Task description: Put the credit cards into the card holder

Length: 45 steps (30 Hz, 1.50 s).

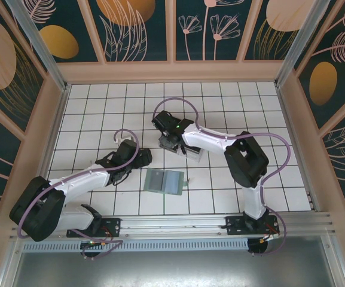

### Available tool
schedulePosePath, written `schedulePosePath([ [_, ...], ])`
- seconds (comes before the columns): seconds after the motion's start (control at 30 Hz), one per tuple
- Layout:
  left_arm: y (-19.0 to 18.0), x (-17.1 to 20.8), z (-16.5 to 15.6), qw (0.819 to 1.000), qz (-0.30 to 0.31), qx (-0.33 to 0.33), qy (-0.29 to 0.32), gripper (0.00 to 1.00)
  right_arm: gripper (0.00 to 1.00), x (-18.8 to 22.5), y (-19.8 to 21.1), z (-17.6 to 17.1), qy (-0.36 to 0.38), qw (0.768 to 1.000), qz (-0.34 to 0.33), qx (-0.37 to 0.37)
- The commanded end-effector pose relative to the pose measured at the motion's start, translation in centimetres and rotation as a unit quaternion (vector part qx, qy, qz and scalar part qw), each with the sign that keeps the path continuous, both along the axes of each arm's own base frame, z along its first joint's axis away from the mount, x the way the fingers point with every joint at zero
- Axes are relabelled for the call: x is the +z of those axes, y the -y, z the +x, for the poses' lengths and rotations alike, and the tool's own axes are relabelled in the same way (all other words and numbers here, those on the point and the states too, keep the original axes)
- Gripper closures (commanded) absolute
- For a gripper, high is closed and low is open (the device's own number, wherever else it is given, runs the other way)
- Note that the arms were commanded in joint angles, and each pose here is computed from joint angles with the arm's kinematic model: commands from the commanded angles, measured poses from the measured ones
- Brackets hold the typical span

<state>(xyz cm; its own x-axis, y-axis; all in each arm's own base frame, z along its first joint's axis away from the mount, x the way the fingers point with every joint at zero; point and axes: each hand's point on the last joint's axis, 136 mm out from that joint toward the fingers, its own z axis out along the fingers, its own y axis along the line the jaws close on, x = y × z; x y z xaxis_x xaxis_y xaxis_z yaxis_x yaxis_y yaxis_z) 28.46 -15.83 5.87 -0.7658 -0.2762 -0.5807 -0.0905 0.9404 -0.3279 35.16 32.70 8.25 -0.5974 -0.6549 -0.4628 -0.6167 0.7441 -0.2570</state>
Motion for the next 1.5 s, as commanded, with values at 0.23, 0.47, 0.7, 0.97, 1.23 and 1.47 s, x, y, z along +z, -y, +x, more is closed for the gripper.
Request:
schedulePosePath([
  [0.23, 0.3, 0.0, 0.4, 1.0, -0.006, -0.004, 0.004, 0.01, 0.65, -2.3, -0.5, 0.1, -0.015, 0.999, -0.028, 0.014],
  [0.47, 0.3, 0.0, 0.4, 1.0, -0.007, -0.004, 0.003, 0.01, 0.72, -2.8, -0.4, -0.5, -0.025, 0.999, -0.033, 0.019],
  [0.7, 0.3, -0.1, 0.3, 1.0, -0.007, -0.006, 0.002, 0.01, 0.77, -2.2, -0.8, -0.6, -0.026, 0.999, -0.028, 0.029],
  [0.97, 0.4, -0.1, 0.1, 1.0, -0.008, -0.01, 0.0, 0.01, 0.84, -2.6, -1.5, -1.1, -0.044, 0.997, -0.019, 0.053],
  [1.23, 0.4, 0.0, 0.0, 1.0, -0.01, -0.012, 0.0, 0.01, 0.91, -2.6, -1.7, -1.1, -0.05, 0.997, -0.019, 0.064],
  [1.47, 0.5, 0.3, 0.0, 1.0, -0.012, -0.015, 0.0, 0.01, 0.99, -2.3, -2.1, -1.5, -0.067, 0.993, -0.001, 0.102],
])
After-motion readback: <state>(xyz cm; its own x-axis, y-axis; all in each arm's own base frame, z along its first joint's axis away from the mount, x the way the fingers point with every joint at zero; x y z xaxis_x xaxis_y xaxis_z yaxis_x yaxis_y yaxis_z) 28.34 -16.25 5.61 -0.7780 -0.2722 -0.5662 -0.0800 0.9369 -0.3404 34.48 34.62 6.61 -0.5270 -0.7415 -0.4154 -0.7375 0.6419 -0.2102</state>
